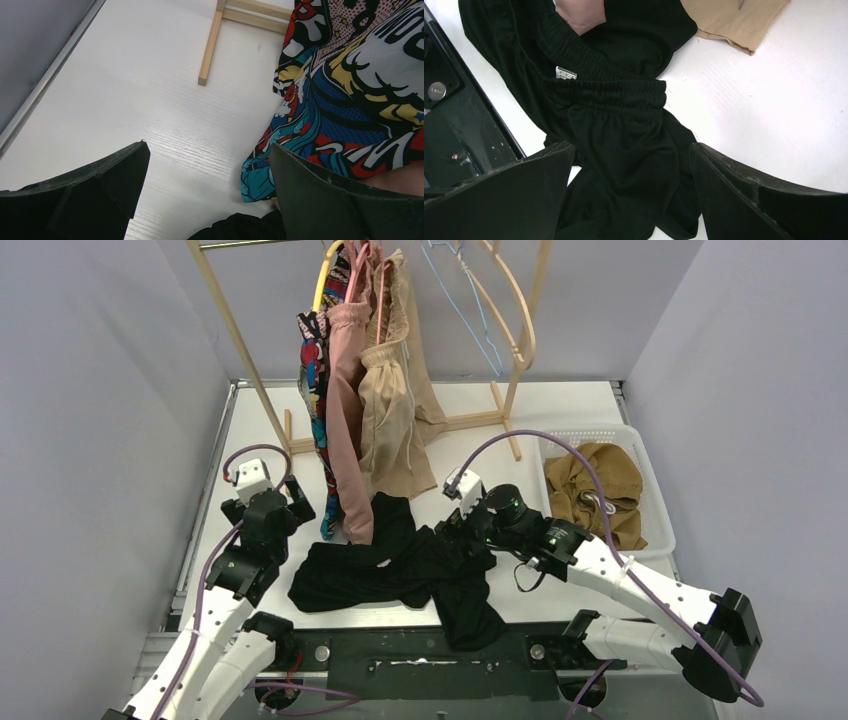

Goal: Remove the shorts from the hanger
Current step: Pick up the shorts at the center of the board.

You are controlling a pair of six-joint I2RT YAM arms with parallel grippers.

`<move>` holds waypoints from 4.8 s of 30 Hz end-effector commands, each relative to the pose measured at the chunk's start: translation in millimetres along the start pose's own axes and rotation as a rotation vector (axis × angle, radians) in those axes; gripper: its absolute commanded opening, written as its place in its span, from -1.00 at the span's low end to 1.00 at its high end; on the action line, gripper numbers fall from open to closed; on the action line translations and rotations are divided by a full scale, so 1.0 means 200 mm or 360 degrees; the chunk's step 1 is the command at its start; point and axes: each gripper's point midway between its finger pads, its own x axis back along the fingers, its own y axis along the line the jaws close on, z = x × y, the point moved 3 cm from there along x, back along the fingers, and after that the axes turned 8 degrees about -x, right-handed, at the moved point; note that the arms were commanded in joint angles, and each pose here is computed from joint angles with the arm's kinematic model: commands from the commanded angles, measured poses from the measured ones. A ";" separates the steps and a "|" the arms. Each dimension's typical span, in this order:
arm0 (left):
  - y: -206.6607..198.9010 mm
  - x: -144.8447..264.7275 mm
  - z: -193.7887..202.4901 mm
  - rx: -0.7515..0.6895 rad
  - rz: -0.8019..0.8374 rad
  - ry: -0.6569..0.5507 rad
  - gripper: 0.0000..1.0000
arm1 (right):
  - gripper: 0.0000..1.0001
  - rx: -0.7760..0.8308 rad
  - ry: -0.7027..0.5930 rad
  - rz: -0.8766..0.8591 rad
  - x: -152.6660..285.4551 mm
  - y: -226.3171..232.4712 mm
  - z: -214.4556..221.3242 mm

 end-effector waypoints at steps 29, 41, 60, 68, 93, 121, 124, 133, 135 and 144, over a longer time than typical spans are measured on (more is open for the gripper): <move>0.02 0.02 -0.12 0.0083 -0.0059 -0.0092 0.83 | 0.27 0.0220 0.0391 0.0250 -0.56 0.13 0.13; 0.00 0.01 -0.12 0.0070 -0.0032 -0.0080 0.83 | -1.00 0.0311 0.0221 0.0095 -0.33 0.12 0.06; 0.00 0.01 -0.10 0.0049 -0.0031 -0.0062 0.83 | 0.81 0.0318 0.0360 -0.0171 -0.56 0.13 0.15; 0.00 0.01 -0.11 0.0066 -0.0019 -0.0079 0.83 | -0.27 0.0345 0.0459 -0.0154 -0.48 0.10 0.24; -0.01 0.01 -0.11 0.0056 -0.0016 -0.0064 0.82 | -1.00 0.0309 -0.0449 0.0068 0.29 0.11 -0.37; -0.02 0.00 -0.10 0.0050 -0.0001 -0.0058 0.82 | 0.77 -0.0348 0.0159 0.0585 -0.14 0.01 0.00; -0.02 0.00 -0.10 0.0051 -0.0002 -0.0059 0.82 | 0.70 -0.0448 0.0271 0.0546 -0.25 0.00 0.05; -0.02 0.00 -0.10 0.0049 0.0006 -0.0054 0.82 | -0.03 -0.0365 0.0454 0.0256 -0.47 0.15 0.12; -0.02 0.01 -0.10 0.0048 0.0002 -0.0055 0.82 | -0.58 -0.0312 0.0440 0.0209 -0.48 0.19 0.09; -0.02 0.01 -0.11 0.0058 0.0006 -0.0065 0.82 | -0.73 -0.0071 0.0433 -0.0057 -0.42 0.47 0.09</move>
